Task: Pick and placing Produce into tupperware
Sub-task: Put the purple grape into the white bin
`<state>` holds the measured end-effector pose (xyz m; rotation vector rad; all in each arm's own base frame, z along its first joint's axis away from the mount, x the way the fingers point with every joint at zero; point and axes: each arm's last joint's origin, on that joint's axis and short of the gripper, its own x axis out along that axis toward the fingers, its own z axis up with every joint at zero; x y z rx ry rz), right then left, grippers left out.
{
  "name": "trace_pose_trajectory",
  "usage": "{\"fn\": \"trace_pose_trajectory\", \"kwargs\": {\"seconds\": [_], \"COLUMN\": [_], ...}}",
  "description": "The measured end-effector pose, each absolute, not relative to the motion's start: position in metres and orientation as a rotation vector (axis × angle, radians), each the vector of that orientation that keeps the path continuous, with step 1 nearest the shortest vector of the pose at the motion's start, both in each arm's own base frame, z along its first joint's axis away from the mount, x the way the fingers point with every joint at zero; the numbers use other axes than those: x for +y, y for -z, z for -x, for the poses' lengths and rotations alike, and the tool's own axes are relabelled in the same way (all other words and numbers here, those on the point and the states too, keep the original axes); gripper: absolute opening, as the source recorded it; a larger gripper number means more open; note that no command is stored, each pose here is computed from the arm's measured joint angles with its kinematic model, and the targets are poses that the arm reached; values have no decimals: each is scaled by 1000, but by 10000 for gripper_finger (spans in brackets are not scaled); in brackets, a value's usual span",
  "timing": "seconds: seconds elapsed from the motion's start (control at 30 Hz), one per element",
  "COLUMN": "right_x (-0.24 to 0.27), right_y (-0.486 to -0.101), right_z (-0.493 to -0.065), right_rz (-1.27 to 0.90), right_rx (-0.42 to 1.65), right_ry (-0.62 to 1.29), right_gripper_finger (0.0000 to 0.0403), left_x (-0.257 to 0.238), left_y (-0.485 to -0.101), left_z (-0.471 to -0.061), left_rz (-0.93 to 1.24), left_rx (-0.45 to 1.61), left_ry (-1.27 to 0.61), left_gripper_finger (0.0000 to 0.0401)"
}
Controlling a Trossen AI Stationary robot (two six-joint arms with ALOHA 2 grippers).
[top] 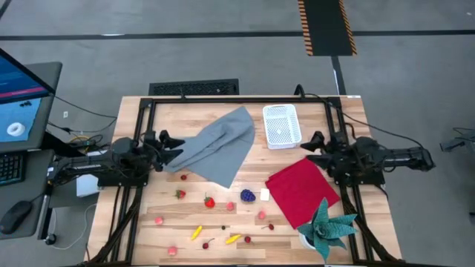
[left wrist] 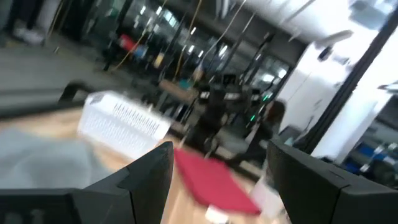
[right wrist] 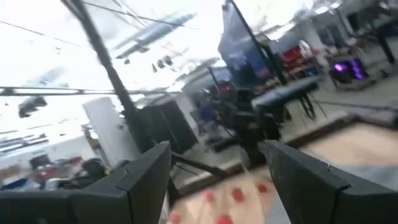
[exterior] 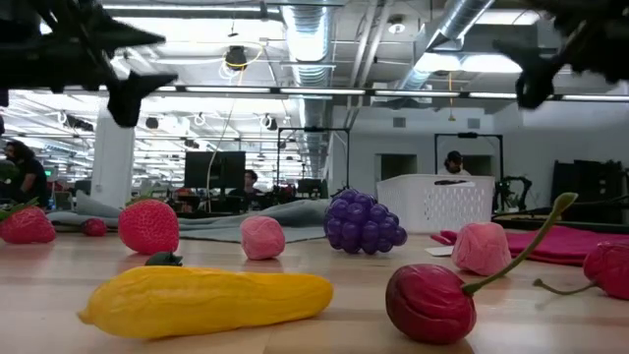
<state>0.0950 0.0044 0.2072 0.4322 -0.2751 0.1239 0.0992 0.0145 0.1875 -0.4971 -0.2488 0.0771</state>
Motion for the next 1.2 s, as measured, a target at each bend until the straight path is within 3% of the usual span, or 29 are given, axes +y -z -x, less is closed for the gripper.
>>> {"fn": "trace_pose_trajectory", "kwargs": {"seconds": [0.33,0.73,0.93,1.2], "right_x": [15,39,56,93], "right_y": [-263,-311,-301,-248], "right_z": [-115,-232,-293,-351], "right_rz": [-353,-257,-194,-107], "right_rx": [-39,644,987,1191], "right_ry": [-129,-31,14,-23], "right_gripper_finger": [286,286,286,286], "left_x": [9,-5,-11,-18], "left_y": [-194,-199,-193,-187], "left_z": [-99,-108,-114,-118], "left_rz": [409,278,295,352], "left_rx": [-318,-333,-271,-213], "left_ry": [-119,-70,-65,-59], "left_gripper_finger": [249,249,249,249]}}
